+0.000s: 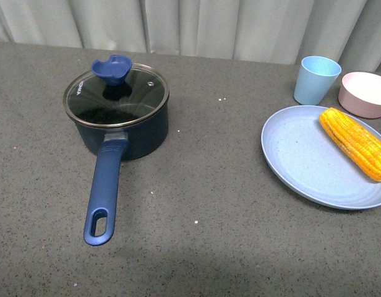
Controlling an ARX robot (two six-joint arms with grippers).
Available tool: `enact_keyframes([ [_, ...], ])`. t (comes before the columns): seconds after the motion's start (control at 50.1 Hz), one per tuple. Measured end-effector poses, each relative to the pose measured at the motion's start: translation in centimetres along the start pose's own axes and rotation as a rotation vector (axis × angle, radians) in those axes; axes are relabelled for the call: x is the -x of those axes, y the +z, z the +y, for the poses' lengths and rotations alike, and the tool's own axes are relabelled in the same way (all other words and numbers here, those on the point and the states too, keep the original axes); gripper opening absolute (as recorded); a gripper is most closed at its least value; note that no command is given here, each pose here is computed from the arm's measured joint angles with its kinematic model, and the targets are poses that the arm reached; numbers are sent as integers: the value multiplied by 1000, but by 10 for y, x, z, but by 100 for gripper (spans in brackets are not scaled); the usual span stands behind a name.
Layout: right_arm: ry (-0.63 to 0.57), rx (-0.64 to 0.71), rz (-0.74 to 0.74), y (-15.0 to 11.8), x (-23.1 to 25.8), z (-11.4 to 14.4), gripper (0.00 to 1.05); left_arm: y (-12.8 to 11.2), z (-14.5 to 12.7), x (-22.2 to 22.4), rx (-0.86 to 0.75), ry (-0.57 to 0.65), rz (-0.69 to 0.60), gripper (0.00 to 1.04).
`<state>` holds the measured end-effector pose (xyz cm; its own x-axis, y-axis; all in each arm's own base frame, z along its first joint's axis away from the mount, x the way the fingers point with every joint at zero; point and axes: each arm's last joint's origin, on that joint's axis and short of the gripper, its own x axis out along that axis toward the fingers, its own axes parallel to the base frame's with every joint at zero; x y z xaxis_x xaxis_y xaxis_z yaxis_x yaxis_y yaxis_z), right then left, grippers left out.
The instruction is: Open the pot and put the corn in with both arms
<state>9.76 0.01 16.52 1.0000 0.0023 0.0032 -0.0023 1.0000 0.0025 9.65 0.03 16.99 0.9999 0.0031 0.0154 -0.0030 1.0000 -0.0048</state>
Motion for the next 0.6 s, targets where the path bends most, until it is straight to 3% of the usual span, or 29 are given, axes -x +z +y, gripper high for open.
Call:
enact_keyframes([
  [0.598, 0, 0, 0, 0, 0, 0, 96, 0, 0, 0, 0, 0, 0, 98],
])
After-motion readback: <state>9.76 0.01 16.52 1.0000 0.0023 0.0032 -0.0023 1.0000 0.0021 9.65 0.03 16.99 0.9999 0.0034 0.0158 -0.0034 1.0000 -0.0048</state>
